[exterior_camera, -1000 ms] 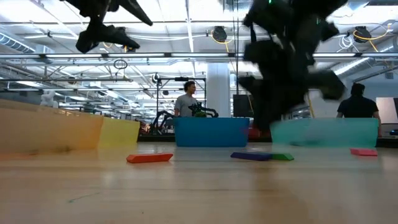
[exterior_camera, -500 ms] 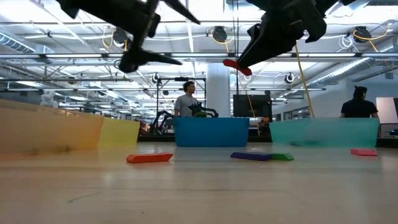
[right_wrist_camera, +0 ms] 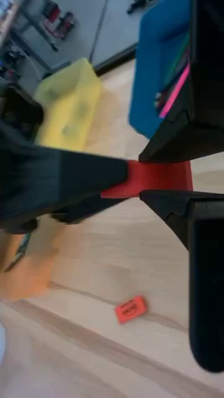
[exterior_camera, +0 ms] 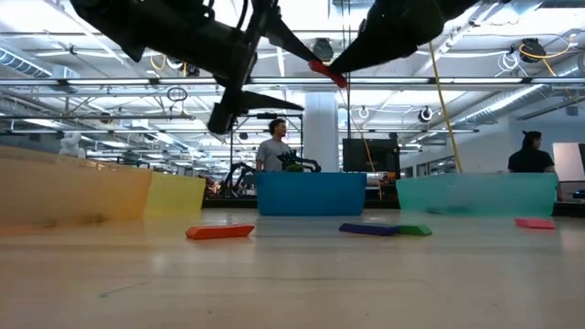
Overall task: Sort crayons/erasers/pens/pencils in bins
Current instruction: Put the red eraser into the yellow bin
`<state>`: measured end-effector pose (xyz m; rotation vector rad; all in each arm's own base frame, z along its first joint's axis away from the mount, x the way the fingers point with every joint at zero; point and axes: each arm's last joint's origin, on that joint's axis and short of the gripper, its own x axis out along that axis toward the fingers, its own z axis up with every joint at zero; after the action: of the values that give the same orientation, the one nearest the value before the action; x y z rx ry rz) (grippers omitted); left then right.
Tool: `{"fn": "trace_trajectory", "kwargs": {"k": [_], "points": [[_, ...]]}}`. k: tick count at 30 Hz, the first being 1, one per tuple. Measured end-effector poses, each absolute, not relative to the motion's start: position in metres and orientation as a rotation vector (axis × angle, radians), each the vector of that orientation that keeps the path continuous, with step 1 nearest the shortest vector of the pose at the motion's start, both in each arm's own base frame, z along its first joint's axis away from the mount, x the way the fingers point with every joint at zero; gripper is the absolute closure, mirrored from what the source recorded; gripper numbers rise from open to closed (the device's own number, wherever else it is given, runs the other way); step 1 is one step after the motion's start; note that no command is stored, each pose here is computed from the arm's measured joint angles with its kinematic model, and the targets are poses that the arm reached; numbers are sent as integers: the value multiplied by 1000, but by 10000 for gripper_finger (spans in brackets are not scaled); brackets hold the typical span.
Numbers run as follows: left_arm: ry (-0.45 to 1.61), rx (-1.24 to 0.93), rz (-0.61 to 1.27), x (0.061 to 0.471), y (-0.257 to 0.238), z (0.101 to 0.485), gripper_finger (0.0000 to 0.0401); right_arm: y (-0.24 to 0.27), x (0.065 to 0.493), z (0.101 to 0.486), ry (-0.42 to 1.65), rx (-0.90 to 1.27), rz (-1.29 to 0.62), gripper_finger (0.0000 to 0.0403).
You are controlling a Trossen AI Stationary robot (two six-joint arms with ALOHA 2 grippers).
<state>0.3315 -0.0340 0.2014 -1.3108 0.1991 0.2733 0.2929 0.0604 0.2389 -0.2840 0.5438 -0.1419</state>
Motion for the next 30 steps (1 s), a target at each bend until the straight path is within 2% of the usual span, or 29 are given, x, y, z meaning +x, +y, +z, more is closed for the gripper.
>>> {"fn": "trace_trajectory", "kwargs": {"k": [6,10,14,21,26,30], "points": [[151,-1324,243,338,-30,198,158,60,294,240,533,-319,-135,344],[168,-1337,212,338,-28,199,189,59,294,240,534,-317,-137,344],[160,-1331,200,339,-28,200,249,57,294,240,534,-314,-141,344],[111,-1305,166,340,-23,205,380,53,295,241,530,-311,-158,344],[108,-1287,166,341,-21,205,375,52,296,241,524,-314,-163,336],[101,-1260,160,340,-21,207,385,53,296,242,518,-307,-162,303]]}}
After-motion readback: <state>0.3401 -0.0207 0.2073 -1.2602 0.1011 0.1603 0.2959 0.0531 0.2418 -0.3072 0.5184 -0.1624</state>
